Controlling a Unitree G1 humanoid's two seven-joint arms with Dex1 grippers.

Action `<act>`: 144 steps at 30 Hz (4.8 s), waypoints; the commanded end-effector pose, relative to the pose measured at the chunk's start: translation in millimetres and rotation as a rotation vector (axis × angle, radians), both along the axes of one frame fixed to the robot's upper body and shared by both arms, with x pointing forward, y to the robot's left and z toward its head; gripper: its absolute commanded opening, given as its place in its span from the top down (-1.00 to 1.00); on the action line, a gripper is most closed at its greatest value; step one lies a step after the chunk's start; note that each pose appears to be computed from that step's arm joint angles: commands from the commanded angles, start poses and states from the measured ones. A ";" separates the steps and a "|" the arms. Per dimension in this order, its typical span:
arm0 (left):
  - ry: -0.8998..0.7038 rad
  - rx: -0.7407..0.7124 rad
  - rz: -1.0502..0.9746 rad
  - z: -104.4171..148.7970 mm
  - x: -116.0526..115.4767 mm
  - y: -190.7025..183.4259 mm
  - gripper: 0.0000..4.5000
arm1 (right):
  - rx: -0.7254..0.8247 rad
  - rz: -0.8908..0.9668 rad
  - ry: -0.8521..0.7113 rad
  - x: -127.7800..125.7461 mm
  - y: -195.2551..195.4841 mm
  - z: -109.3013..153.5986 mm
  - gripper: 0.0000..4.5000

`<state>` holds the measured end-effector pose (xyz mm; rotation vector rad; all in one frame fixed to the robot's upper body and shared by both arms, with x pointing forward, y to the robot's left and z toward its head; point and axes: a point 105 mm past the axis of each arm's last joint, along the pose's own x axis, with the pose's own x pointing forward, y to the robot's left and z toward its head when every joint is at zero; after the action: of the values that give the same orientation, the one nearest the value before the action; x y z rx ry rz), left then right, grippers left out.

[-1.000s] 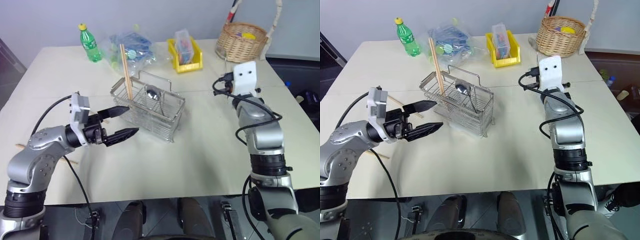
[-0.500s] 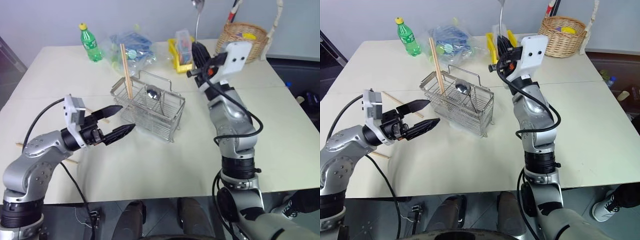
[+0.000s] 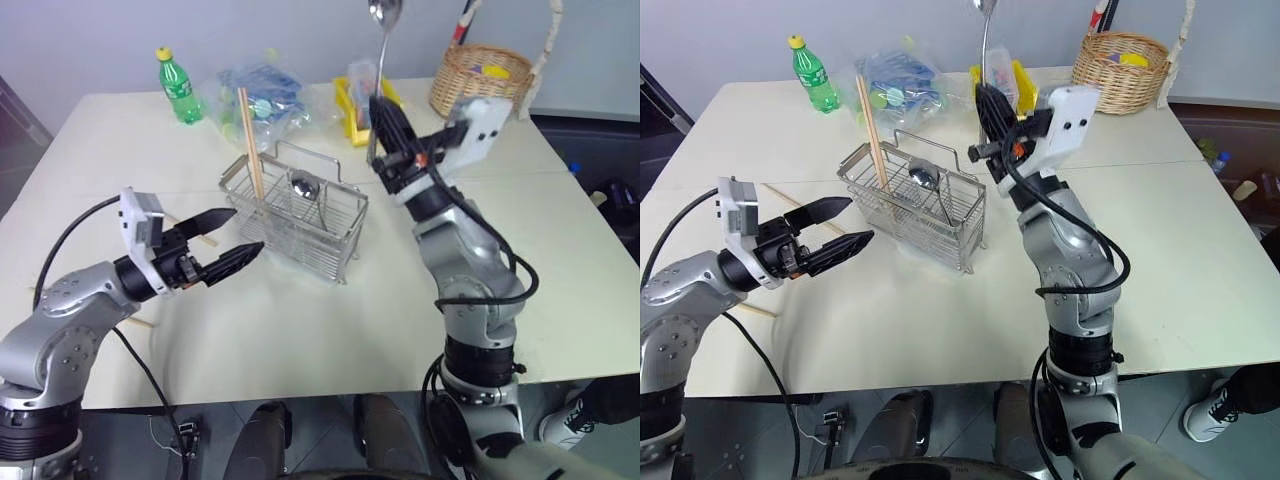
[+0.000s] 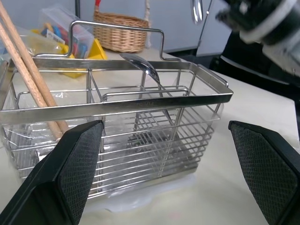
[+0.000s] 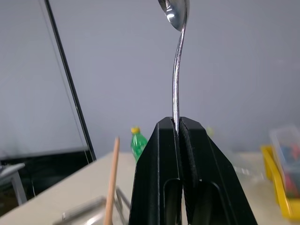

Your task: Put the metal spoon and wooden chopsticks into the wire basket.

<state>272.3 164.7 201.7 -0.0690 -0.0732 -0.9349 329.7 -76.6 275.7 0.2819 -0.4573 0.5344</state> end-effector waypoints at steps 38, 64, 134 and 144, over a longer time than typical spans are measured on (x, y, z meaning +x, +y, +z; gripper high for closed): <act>-0.023 0.004 0.032 6.1 -2.6 0.3 -1.00 | -0.062 0.197 0.037 -25.5 38.0 -42.2 0.99; -0.056 0.016 0.294 -4.0 30.1 35.8 -1.00 | -0.242 0.109 -0.035 -27.3 -5.9 -27.9 -0.98; 0.150 0.043 1.310 -34.7 149.3 79.3 -1.00 | -0.611 0.333 0.035 -108.2 -39.3 -98.3 -0.98; 0.354 0.073 1.565 -49.6 152.5 86.3 -1.00 | -0.603 0.320 0.038 -106.0 -36.4 -101.1 -0.98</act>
<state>426.8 243.2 143.7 -0.0495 0.2268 0.5780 225.3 -114.9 166.9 -0.2070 -0.1493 0.9486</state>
